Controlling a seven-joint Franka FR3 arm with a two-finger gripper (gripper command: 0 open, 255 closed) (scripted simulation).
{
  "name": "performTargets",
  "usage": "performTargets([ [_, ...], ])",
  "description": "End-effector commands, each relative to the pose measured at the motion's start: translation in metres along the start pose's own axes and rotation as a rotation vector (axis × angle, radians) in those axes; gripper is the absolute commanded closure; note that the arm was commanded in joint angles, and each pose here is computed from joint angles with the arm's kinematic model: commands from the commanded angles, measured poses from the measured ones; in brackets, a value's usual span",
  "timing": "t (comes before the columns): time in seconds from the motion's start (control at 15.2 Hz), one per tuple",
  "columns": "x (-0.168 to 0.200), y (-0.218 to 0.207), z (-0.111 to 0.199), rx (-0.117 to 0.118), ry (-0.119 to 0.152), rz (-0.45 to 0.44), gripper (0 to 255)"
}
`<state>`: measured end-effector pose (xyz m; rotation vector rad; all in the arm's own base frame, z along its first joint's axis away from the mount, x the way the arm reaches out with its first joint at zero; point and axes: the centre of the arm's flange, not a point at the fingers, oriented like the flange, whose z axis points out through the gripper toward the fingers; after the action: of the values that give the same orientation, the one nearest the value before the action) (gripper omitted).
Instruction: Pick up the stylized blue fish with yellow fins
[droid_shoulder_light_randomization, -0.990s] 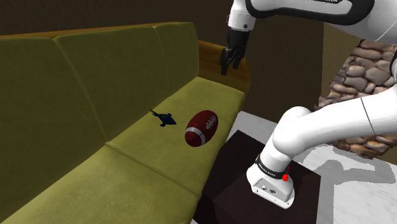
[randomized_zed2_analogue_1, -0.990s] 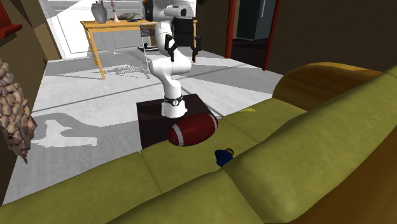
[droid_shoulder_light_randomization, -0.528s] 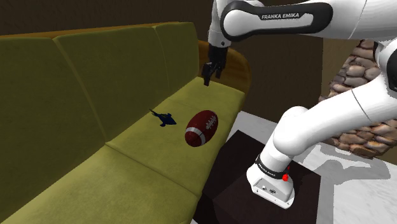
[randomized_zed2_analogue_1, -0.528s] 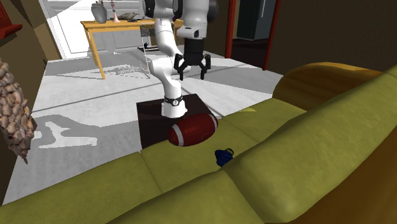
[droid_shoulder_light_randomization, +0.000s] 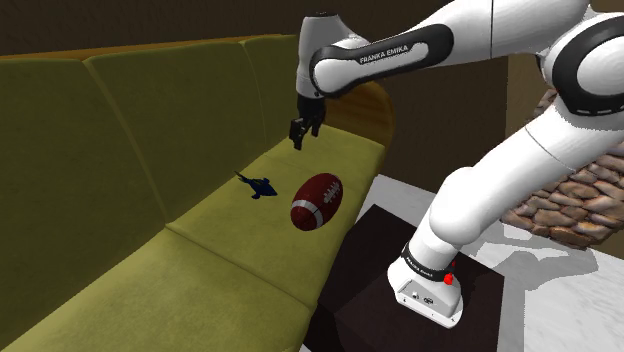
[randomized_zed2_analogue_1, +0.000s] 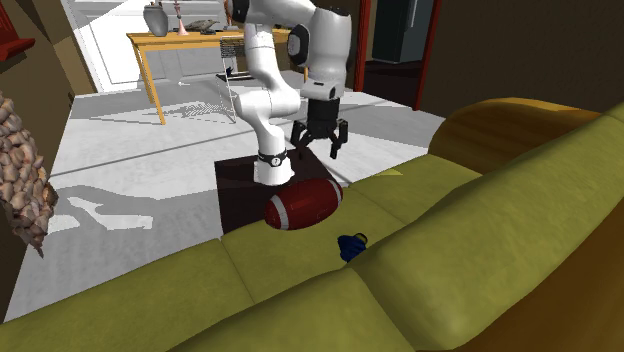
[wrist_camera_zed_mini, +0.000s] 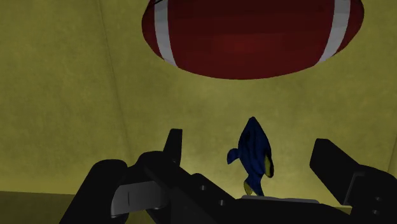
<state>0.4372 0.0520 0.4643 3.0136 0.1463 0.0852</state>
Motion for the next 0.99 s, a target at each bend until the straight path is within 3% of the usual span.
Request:
performTargets([
  [0.0, 0.016, -0.012, 0.019, -0.006, 0.009, -0.017, 0],
  [0.92, 0.133, -0.069, 0.147, -0.056, 0.057, -0.133, 0],
])
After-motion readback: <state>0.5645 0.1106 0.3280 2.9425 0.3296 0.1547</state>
